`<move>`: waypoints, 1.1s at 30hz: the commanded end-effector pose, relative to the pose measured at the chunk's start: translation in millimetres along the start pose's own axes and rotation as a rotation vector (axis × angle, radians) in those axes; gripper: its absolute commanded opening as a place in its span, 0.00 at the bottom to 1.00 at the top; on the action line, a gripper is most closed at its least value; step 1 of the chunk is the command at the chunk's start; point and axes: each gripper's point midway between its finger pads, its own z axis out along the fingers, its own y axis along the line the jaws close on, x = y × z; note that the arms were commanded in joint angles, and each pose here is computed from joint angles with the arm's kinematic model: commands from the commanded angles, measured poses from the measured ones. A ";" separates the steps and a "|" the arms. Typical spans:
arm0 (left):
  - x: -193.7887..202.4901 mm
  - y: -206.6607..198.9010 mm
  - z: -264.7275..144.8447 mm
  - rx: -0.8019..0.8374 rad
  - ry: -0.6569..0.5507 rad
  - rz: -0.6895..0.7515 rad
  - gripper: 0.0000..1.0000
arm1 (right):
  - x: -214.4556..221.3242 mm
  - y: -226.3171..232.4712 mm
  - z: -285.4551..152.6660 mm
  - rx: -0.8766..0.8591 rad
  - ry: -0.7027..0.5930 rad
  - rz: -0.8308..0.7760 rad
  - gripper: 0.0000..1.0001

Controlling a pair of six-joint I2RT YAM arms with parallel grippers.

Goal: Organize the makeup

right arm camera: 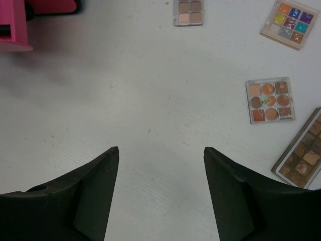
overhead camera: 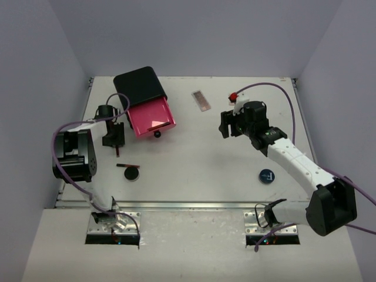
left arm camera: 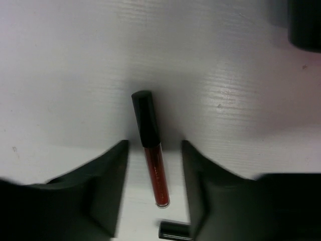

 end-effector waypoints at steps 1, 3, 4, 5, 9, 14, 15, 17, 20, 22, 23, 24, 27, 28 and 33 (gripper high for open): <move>7.0 13.9 12.0 -0.029 0.019 -0.006 0.34 | -13.2 -5.2 -6.9 0.023 -0.052 -0.011 0.70; 10.3 16.4 14.1 -0.019 0.033 -0.018 0.22 | -13.3 -5.2 -7.2 0.023 -0.053 -0.011 0.70; 12.9 17.4 14.8 -0.004 0.046 -0.034 0.12 | -13.6 -6.2 -7.6 0.029 -0.054 -0.012 0.70; 16.3 18.1 15.4 0.019 0.062 -0.057 0.00 | -13.8 -8.2 -8.1 0.040 -0.056 -0.013 0.70; 14.3 20.5 6.4 0.079 0.060 -0.121 0.00 | -14.5 -8.4 -9.8 0.041 -0.061 -0.014 0.70; -30.1 23.9 -39.7 0.111 -0.107 -0.120 0.00 | -16.2 -7.3 -9.8 0.035 -0.066 -0.015 0.70; -45.3 26.3 -54.4 0.105 -0.161 -0.117 0.00 | -16.3 -6.7 -9.5 0.032 -0.067 -0.013 0.70; -68.0 30.7 -82.4 0.092 -0.255 -0.112 0.00 | -16.5 -6.2 -9.2 0.030 -0.068 -0.010 0.70; -125.9 38.0 -153.7 0.068 -0.512 -0.106 0.00 | -16.2 -5.8 -8.4 0.029 -0.068 -0.005 0.70; -158.6 29.9 -201.9 0.084 -0.672 -0.048 0.00 | -16.6 -6.3 -7.3 0.030 -0.070 -0.002 0.70; -169.2 9.5 -221.9 0.107 -0.732 0.018 0.00 | -17.5 -6.0 -6.8 0.030 -0.071 -0.001 0.70; -175.0 -6.4 -233.3 0.106 -0.762 0.082 0.00 | -18.2 -5.9 -6.5 0.030 -0.072 0.000 0.70; -183.3 -75.1 -254.9 0.171 -0.779 0.313 0.00 | -16.0 -1.2 -4.1 0.005 -0.060 0.013 0.70; -183.1 -88.4 -254.4 0.188 -0.771 0.357 0.00 | -15.6 -0.7 -3.9 0.003 -0.059 0.016 0.70; -171.1 -141.7 -231.7 0.149 -0.720 0.612 0.00 | -13.6 0.7 -3.9 -0.004 -0.055 0.023 0.70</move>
